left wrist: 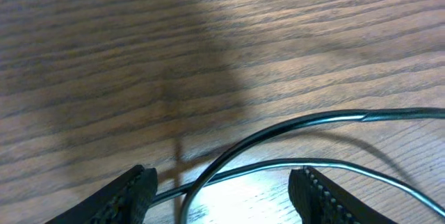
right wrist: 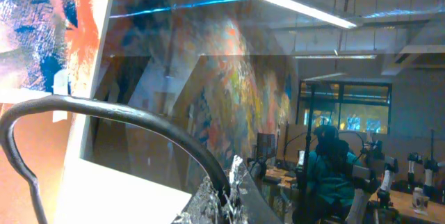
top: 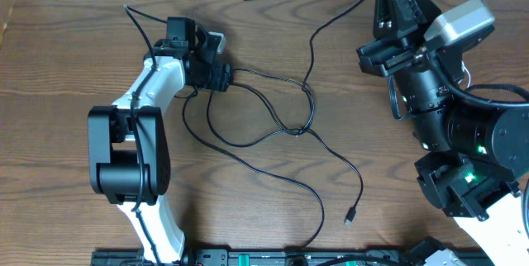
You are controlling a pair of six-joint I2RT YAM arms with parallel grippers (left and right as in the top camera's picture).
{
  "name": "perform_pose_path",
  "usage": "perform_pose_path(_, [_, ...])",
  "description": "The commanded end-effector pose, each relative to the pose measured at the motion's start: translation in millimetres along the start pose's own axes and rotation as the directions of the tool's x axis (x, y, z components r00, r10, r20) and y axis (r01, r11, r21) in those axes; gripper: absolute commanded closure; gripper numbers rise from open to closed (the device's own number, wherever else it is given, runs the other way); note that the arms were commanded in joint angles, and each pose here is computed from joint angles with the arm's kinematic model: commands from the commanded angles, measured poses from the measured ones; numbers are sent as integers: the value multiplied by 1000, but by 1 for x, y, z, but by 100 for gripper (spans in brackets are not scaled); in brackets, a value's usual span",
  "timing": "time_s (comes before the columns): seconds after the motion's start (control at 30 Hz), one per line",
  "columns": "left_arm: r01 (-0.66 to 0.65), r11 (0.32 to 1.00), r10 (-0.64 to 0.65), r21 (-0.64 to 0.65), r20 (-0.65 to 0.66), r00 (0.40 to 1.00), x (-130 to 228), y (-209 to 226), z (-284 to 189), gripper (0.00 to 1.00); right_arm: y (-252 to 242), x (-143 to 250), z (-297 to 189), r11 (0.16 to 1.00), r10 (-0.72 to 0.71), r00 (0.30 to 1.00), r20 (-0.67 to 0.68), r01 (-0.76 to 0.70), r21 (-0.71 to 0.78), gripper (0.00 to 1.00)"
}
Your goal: Untangle cables
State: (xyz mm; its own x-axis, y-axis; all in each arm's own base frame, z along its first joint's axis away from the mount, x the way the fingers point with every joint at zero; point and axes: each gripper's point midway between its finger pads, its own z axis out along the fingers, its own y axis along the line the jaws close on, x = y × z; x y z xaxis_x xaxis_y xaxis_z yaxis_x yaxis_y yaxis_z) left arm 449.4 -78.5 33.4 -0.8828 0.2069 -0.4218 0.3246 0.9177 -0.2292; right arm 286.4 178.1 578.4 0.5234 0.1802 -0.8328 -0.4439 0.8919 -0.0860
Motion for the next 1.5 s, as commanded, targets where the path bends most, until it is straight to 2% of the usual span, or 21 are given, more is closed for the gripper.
perform_pose_path(0.0, [-21, 1000, 21, -2, -20, 1000, 6, -2, 8, 40, -1, -8, -1, 1000, -9, 1000, 16, 9, -1, 99])
perform_pose_path(0.5, [-18, 998, 14, -68, -51, 999, 16, 13, 20, 44, 0, -9, -1, 1000, -9, 1000, 20, 9, -9, 99])
perform_pose_path(0.67, [-17, 998, 13, -68, -52, 999, 17, 13, 20, 60, 0, -8, -1, 1000, -9, 1000, 20, 9, -8, 99])
perform_pose_path(0.83, [-13, 998, 9, -68, -52, 999, 17, 13, 20, 69, 0, -8, -1, 1000, -9, 1000, 20, 9, -8, 99])
perform_pose_path(0.97, [-13, 998, 9, -68, -52, 999, 17, 13, 20, 87, 0, -8, -1, 1000, -9, 1000, 18, 9, -9, 99])
perform_pose_path(1.03, [-12, 998, 8, -68, -51, 999, 17, 13, 20, 92, 0, -8, -1, 1000, -8, 1000, 19, 8, -9, 99])
perform_pose_path(1.17, [159, 984, -161, -77, -28, 987, 14, 14, 20, 92, -1, -13, -2, 999, 39, 999, 39, -38, -6, 99])
perform_pose_path(1.23, [198, 976, -201, -86, -23, 979, 14, 16, 20, 92, -1, -17, -2, 999, 43, 998, 52, -43, -6, 99])
perform_pose_path(1.33, [265, 947, -272, -181, -13, 962, 20, 38, 16, 92, -4, -37, -5, 998, 60, 990, 127, -61, -1, 99])
perform_pose_path(1.47, [359, 909, -368, -210, 0, 930, 26, 54, 10, 92, -12, -87, -26, 998, 64, 962, 266, -69, 9, 99])
